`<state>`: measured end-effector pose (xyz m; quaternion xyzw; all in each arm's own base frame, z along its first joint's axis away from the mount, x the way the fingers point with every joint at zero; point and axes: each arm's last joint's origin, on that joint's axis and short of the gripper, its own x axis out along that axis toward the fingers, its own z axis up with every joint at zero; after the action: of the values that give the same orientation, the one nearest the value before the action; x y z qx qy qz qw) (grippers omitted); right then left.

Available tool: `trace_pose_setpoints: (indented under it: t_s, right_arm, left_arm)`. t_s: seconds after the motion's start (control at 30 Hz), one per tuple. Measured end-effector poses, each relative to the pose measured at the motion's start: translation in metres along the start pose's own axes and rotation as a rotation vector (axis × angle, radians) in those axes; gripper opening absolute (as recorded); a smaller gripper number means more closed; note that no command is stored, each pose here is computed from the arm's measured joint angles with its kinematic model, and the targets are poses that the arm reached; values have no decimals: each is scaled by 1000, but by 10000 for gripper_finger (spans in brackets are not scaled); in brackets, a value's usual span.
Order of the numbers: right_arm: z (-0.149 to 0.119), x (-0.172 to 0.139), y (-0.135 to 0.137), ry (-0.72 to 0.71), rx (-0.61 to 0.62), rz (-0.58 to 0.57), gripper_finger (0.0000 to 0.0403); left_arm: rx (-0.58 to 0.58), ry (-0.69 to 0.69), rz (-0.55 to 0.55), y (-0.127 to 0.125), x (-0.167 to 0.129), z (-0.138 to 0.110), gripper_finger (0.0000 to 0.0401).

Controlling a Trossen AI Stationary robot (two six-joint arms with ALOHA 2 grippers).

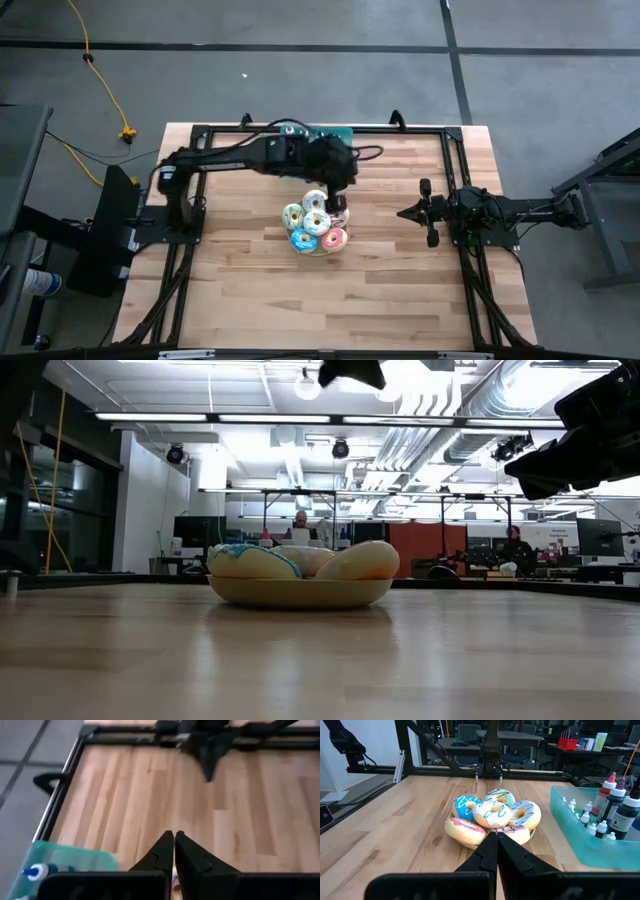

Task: Pick & Place food coloring
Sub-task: Return to Home Position

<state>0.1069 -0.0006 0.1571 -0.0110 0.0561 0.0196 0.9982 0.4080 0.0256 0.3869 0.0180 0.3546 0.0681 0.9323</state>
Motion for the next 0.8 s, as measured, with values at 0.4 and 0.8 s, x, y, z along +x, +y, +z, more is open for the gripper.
trace_pose_setpoints:
  t_s: [0.4, 0.8]
  right_arm:
    - [0, 0, 0, 0, 0, 0, 0]
    - [0, 0, 0, 0, 0, 0, 0]
  left_arm:
    - [56, -362, -288, -55, -37, -80, 1]
    - [3, -639, -298, -45, -82, -191, 0]
